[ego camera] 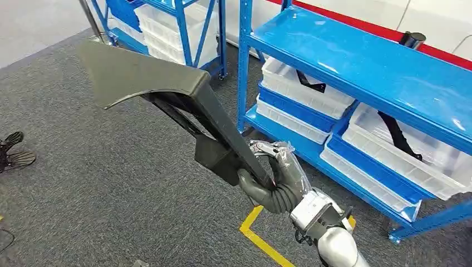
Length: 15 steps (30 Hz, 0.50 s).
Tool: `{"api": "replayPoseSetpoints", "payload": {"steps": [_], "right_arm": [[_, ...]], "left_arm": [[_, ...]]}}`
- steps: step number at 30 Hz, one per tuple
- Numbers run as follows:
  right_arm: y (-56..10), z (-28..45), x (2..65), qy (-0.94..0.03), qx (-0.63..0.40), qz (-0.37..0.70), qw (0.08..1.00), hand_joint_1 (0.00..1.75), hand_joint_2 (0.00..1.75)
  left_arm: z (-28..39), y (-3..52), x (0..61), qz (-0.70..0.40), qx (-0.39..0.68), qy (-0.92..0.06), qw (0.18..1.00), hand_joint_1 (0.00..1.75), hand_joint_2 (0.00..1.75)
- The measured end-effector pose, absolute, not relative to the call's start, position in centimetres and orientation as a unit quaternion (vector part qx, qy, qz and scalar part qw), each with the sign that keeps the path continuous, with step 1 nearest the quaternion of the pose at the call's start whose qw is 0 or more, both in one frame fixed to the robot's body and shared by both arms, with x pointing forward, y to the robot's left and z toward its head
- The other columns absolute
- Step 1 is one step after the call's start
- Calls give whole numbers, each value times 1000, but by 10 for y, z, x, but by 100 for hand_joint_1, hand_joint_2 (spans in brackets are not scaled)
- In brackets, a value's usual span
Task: Take the parts from the cabinet and place them on the table.
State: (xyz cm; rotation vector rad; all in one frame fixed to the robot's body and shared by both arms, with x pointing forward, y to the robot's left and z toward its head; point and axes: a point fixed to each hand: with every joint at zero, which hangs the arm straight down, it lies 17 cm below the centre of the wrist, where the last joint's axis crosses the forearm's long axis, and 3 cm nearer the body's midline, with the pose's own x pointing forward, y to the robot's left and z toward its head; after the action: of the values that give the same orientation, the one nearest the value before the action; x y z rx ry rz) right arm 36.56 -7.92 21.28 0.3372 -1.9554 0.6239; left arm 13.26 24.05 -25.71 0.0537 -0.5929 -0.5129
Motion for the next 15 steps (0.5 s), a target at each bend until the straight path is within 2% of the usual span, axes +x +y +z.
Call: {"api": "replayPoseSetpoints", "payload": {"steps": [15], "right_arm": [[-81, 214, 362, -814, 133, 251, 507, 175, 175]], "left_arm": [[-255, 245, 144, -271, 49, -300, 913, 0, 175]]}}
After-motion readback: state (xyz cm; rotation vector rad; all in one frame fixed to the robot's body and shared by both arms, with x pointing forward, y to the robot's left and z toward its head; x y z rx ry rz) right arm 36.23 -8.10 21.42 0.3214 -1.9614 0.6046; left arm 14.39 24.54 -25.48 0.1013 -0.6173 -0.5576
